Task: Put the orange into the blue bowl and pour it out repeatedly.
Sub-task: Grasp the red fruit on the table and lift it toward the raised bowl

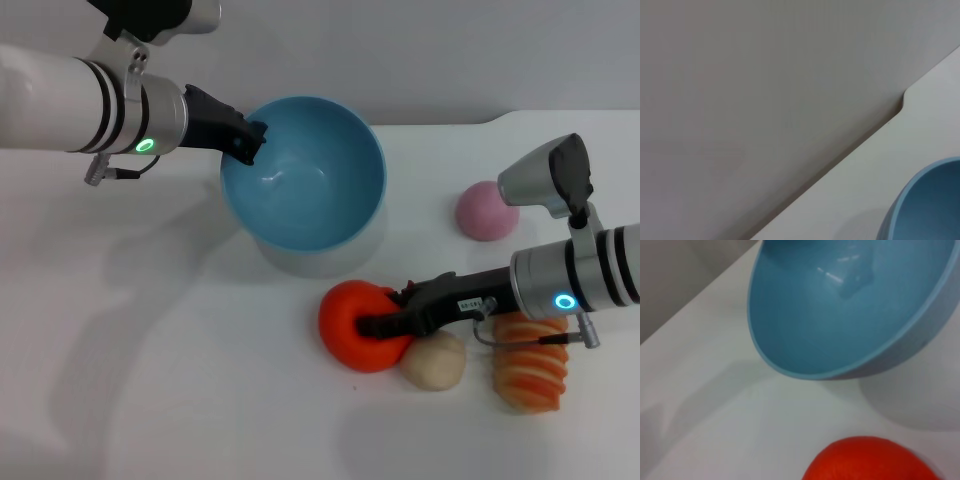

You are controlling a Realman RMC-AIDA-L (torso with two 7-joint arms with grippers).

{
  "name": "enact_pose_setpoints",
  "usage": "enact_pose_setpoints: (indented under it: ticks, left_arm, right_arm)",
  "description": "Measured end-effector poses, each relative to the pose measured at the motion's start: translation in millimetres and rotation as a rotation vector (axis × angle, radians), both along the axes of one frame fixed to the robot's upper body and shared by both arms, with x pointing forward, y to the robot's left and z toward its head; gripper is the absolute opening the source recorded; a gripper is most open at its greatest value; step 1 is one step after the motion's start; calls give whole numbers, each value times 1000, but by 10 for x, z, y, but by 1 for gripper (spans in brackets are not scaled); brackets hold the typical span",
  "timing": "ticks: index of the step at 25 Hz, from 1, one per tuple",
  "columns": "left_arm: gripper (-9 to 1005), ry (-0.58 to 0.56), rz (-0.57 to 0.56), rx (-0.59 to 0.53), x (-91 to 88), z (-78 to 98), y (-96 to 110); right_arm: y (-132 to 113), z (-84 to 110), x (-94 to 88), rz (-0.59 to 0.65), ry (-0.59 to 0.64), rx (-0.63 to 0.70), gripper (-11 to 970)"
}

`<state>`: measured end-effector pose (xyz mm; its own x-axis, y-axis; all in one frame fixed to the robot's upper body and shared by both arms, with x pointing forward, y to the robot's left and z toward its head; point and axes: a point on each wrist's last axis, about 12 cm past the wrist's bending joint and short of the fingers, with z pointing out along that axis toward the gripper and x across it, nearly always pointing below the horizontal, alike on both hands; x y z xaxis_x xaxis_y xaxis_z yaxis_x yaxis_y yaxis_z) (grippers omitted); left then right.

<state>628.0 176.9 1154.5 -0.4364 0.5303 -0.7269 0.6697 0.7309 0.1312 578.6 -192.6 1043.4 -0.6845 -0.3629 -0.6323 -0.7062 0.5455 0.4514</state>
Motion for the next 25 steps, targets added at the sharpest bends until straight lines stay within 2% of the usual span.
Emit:
enact_pose_setpoints:
  ticks: [3,8,12,18,25]
  left_arm:
    - [0,-2,-2,1,-3,-4,-8]
    - [0,-9,-1,0,2,1,-11]
    - [0,-17,2,-1,11,4,-11]
    - [0,-14,-1,7,14,17,0]
    - [-1,-15,-2,14,18,23,11]
  right_arm:
    - [-35,2,4,-6,-9,-5,657]
    - [-53,8,3,-7,-13,-4,419]
    - [-43,25,5,-1,-27,13,355]
    - [-36,121,-49,60,-90,116,260]
    - [-211,334,-124,75,-198,273,107]
